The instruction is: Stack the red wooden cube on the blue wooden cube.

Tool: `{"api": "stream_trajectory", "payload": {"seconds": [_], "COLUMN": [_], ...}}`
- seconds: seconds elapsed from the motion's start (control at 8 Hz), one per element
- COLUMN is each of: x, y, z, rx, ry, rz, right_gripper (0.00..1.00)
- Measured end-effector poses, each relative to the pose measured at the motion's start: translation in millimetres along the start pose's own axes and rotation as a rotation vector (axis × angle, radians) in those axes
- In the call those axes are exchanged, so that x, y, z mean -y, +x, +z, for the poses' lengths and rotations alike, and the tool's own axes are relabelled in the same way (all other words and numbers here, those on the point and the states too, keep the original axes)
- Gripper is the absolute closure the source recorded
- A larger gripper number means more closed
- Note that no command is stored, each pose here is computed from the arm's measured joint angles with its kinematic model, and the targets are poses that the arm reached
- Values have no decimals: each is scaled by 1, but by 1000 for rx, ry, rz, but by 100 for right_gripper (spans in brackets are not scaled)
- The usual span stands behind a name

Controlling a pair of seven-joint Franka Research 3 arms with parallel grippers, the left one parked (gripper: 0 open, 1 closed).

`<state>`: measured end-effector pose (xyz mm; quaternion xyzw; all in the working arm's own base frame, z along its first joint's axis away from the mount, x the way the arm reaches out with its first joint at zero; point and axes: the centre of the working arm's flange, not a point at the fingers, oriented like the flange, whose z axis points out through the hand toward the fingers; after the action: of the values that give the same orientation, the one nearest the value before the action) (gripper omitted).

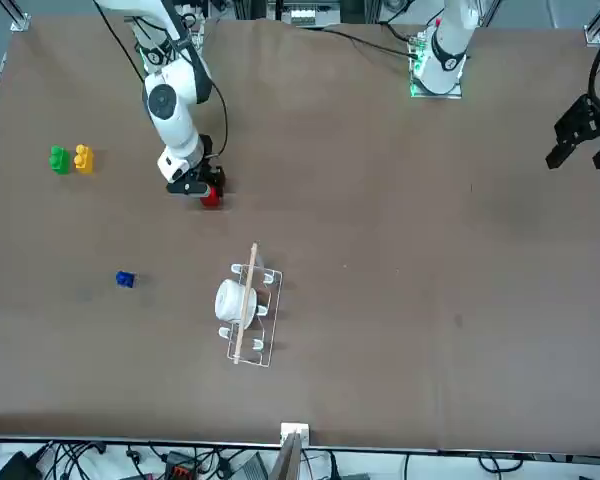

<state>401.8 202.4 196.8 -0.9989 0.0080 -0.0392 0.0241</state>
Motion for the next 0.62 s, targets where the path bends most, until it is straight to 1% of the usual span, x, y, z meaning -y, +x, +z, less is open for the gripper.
{"api": "stream_trajectory", "payload": {"seconds": [0.25, 0.38, 0.62], "x": [2, 1, -8], "y": [18, 38, 100], "z": [-14, -29, -85], "rx": [-38, -50, -48], "ry": [14, 13, -8], "rz": [12, 23, 35], "right_gripper": [30, 30, 30]}}
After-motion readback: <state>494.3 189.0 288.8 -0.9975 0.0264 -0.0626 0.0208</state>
